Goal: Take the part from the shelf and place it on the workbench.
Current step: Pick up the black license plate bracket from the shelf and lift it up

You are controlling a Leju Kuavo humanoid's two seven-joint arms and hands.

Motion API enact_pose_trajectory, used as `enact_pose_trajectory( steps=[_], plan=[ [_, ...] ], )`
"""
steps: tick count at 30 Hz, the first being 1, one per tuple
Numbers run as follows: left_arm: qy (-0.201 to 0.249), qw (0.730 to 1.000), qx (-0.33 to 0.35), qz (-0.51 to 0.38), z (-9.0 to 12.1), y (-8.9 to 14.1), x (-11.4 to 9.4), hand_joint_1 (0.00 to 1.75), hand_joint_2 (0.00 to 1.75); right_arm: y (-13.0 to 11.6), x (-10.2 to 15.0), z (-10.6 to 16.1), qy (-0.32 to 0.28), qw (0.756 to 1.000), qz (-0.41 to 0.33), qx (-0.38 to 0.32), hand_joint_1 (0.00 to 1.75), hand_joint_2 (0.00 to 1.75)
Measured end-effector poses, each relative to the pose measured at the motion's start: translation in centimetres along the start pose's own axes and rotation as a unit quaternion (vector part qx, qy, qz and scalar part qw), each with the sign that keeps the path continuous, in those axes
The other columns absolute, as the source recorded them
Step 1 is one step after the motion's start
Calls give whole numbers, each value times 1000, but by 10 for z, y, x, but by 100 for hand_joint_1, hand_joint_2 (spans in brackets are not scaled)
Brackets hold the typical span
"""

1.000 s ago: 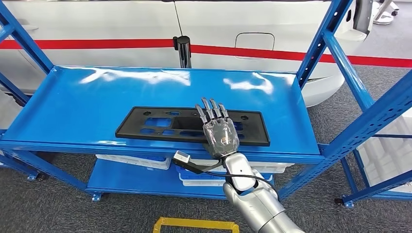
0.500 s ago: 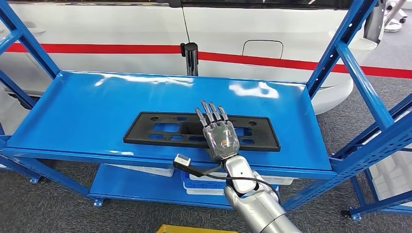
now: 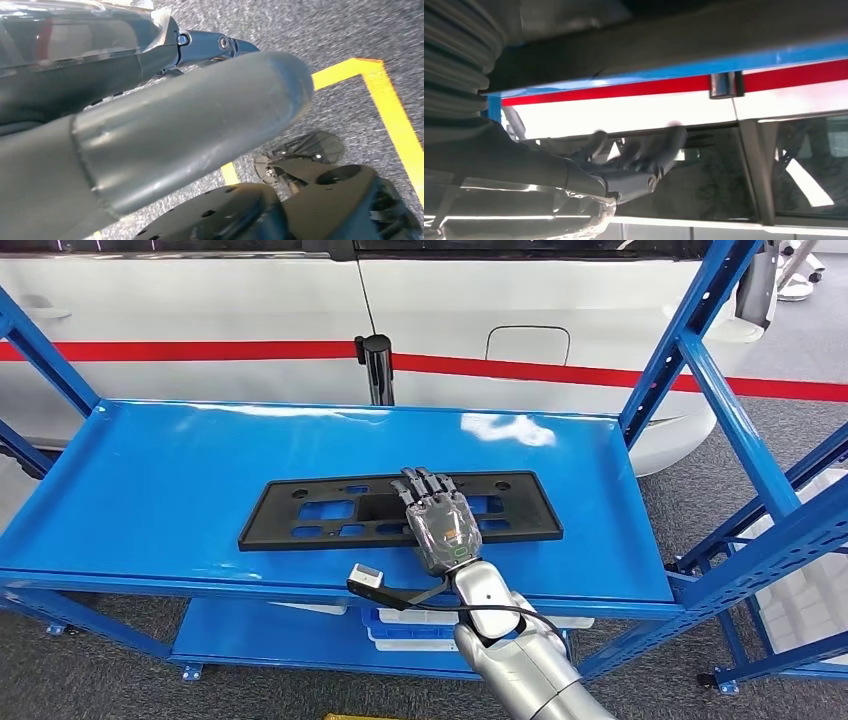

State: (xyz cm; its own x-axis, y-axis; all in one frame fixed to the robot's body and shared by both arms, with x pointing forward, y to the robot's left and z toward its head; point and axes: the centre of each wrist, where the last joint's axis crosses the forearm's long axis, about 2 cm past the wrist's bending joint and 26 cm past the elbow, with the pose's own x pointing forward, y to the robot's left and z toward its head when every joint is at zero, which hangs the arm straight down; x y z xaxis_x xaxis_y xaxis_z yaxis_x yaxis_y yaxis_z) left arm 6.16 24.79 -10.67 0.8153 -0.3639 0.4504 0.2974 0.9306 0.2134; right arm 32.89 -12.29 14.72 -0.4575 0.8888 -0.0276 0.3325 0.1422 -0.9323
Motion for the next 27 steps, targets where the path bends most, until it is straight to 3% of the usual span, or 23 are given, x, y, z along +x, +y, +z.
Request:
enact_pose_trajectory(
  steps=[27],
  plan=[
    [-1,1000,16,-9,0,2,0,0,0,-1,-4,1,-18,998,-38,-38,175,175]
  ],
)
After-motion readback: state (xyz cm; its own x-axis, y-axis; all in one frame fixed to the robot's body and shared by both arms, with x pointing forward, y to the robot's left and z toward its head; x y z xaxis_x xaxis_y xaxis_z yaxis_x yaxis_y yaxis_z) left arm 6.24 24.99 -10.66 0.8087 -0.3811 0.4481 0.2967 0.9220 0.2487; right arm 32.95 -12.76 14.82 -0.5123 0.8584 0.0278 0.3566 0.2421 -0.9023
